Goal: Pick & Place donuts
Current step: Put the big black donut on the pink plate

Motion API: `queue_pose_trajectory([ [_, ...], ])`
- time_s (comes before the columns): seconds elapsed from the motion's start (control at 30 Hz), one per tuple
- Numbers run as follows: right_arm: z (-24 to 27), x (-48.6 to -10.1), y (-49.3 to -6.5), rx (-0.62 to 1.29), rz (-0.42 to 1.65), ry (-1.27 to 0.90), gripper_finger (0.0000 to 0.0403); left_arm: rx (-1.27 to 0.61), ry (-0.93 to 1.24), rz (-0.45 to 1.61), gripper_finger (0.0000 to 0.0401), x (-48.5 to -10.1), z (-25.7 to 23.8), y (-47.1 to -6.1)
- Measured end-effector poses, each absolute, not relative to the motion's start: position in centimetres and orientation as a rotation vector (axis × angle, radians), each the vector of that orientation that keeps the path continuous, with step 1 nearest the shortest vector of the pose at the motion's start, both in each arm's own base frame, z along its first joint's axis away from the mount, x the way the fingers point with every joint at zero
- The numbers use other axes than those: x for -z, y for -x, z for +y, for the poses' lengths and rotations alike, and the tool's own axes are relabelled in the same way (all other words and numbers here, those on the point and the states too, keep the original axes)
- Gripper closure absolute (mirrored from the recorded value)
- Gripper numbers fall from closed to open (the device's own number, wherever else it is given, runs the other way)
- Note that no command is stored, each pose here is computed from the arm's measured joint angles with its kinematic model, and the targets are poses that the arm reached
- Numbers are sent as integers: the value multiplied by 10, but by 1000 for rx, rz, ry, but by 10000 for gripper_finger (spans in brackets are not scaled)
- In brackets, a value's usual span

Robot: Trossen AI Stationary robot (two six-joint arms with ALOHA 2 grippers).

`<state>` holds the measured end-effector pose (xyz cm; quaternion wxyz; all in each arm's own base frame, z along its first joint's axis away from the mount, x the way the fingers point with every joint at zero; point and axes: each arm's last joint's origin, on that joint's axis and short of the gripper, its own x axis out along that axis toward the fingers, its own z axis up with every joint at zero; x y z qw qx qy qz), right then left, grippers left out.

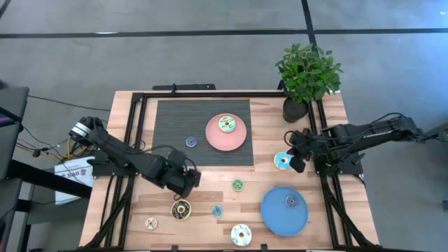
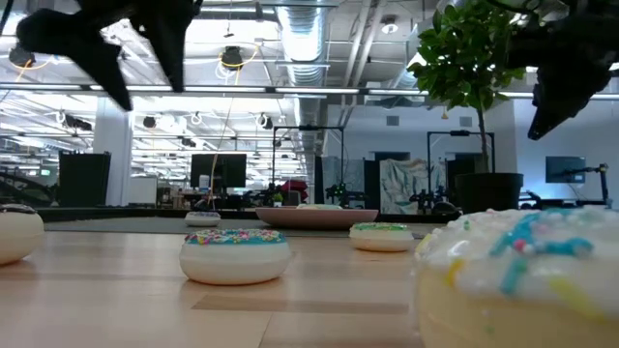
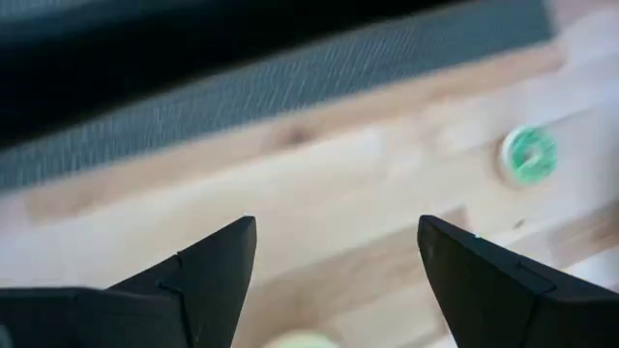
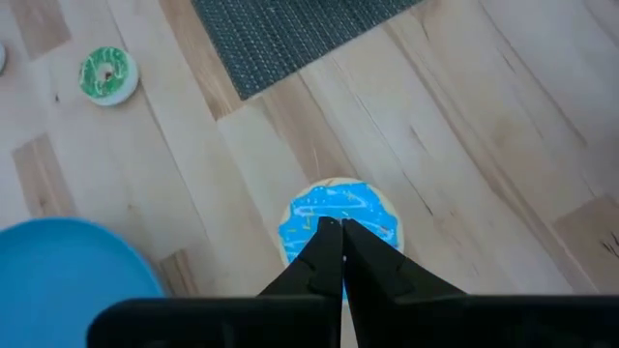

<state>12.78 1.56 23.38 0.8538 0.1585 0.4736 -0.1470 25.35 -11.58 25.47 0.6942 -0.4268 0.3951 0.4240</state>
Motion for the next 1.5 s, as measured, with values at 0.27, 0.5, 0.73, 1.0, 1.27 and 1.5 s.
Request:
queue_pose_trajectory([
  [0.27, 15, -236, -124, 305, 983, -336, 401, -963, 982, 1128, 120, -224, -135, -261],
  [0.5, 16, -235, -124, 279, 1002, -313, 402, -850, 945, 1103, 120, -220, -139, -272],
  [0.73, 15, -233, -119, 289, 1053, -278, 402, -708, 987, 1070, 120, -223, -135, -289],
  [1.0, 15, -232, -118, 295, 1062, -273, 402, -739, 948, 1184, 120, -221, -134, -279],
  [1.27, 15, -232, -118, 299, 1060, -281, 402, -719, 886, 1278, 120, -210, -154, -271],
  [1.5, 15, -233, -119, 297, 1053, -284, 402, -712, 837, 1400, 120, -186, -168, -271],
])
